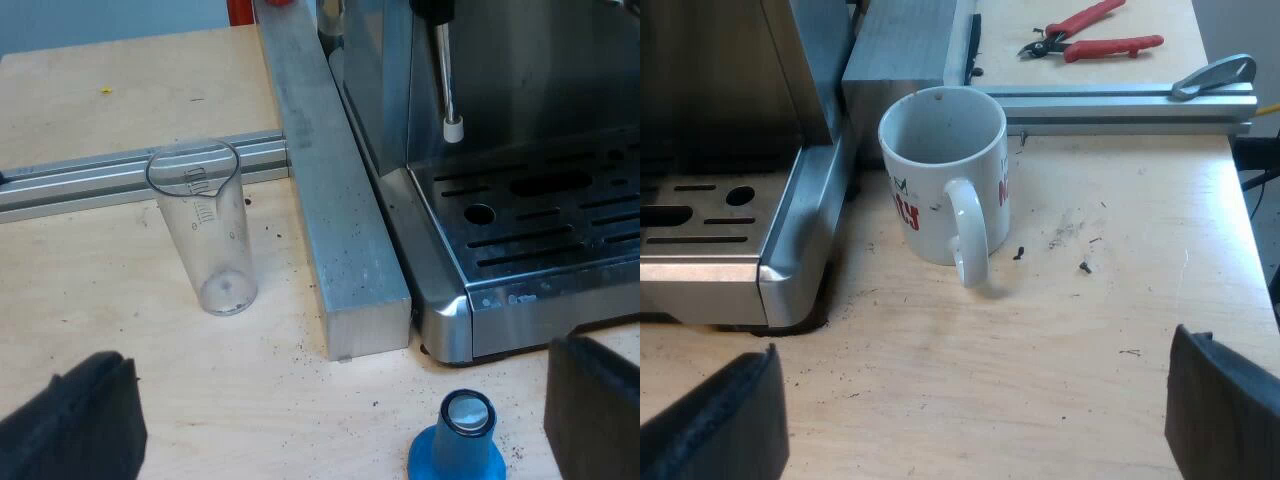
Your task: Place mug into machine
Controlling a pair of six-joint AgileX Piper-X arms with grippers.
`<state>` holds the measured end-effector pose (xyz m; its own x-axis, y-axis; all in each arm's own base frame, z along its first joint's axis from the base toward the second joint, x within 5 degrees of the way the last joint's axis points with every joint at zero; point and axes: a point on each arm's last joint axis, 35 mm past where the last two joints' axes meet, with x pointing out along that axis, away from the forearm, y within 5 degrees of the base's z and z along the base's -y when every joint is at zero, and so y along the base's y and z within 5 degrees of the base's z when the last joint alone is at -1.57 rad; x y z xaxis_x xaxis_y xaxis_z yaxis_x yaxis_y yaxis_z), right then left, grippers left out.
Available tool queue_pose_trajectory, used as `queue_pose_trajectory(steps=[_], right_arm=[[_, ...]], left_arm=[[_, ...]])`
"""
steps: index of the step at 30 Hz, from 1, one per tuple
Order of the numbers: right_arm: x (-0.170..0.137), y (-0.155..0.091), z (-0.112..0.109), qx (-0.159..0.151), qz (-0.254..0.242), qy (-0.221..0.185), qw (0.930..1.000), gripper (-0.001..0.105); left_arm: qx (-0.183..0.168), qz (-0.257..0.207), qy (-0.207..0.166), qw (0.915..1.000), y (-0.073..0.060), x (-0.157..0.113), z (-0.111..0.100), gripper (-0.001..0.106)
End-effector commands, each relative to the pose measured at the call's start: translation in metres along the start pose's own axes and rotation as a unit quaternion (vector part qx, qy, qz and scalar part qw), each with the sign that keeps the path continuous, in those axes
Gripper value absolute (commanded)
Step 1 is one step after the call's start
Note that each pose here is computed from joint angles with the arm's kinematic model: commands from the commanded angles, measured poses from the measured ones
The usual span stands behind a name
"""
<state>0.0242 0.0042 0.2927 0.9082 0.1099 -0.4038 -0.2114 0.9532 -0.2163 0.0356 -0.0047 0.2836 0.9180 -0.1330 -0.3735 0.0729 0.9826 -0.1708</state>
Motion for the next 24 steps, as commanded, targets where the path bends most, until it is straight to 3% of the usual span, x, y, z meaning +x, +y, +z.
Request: queue_pose_trajectory(steps=[1,15,16,17,19,23,24], right_arm=[[0.002,-0.001,0.003,-0.004,-0.002,-0.006,1.0000,0.078],[0.002,-0.001,0.003,-0.003,-0.002,-0.006,1.0000,0.078],[0.002,-0.002,0.004,-0.002,-0.003,-0.011,0.9999,0.078],[0.002,-0.001,0.004,0.024,0.001,-0.010,0.9997,0.078],[0.002,-0.001,0.002,0.044,0.008,-0.005,0.9990,0.078],[0.000,-0.001,0.008,0.028,0.023,-0.007,0.9993,0.078],[0.000,-0.002,0.014,0.026,0.030,-0.005,0.9992,0.078]], left_arm=[[-0.006,0.003,-0.003,1.0000,0.000,0.002,0.002,0.082],[-0.006,-0.009,-0.007,0.9999,-0.001,0.002,0.003,0.082],[-0.005,-0.021,-0.008,0.9997,-0.002,0.002,0.004,0.082],[-0.004,-0.036,-0.010,0.9993,-0.003,0.002,0.005,0.082],[-0.001,-0.061,-0.015,0.9981,-0.005,0.001,0.007,0.082],[0.003,-0.078,-0.019,0.9968,-0.007,-0.003,0.010,0.082],[0.015,-0.123,-0.022,0.9920,-0.011,-0.008,0.014,0.082]])
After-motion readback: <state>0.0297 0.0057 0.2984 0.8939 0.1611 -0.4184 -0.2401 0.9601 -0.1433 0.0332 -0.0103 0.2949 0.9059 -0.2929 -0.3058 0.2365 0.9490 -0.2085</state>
